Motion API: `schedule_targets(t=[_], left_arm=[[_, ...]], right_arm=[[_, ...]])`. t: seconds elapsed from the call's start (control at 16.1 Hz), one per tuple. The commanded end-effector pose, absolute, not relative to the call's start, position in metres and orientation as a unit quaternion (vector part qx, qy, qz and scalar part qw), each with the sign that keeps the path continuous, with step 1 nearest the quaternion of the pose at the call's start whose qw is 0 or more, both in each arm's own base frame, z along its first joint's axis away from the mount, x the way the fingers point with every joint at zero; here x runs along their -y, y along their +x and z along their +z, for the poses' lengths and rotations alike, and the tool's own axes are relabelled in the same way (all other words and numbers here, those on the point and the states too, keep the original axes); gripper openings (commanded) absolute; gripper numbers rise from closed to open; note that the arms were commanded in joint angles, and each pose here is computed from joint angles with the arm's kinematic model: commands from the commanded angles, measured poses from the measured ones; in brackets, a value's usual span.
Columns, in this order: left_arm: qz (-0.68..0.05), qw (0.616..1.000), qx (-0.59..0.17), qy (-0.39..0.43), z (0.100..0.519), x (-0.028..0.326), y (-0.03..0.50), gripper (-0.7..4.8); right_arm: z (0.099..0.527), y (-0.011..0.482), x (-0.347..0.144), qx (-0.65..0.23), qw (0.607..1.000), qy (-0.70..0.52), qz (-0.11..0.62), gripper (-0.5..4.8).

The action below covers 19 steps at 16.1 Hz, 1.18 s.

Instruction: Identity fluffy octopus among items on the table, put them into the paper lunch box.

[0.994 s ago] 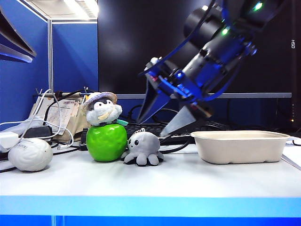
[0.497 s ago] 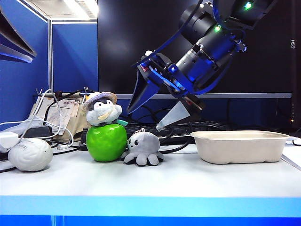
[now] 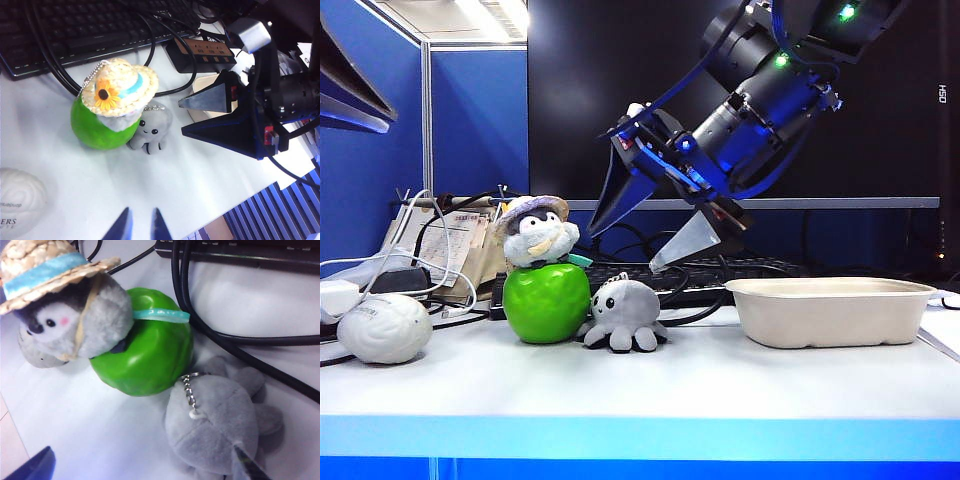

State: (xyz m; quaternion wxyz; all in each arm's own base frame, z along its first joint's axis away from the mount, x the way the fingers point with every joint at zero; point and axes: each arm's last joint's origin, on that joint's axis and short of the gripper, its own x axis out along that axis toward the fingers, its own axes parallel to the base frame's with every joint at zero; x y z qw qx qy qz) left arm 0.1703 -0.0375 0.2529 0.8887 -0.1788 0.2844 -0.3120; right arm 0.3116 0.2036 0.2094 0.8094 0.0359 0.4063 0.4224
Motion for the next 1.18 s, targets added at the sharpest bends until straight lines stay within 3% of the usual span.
schedule_targets(t=[0.06,0.62,1.18], left_arm=[[-0.317,0.89,-0.275,-0.176,0.256,0.038,0.171,0.62],[-0.317,0.89,-0.275,-0.176,0.256,0.038,0.171,0.62],[-0.319,0.892,-0.268,-0.175,0.258,0.038,0.171,0.62]], right_arm=[[0.212,0.312,-0.205,-0.4,0.811,0.039,0.424,4.63],[0.21,0.315,-0.204,-0.391,0.835,0.02,0.388,4.79],[0.179,0.322,-0.209,-0.425,0.821,0.009,0.382,4.79]])
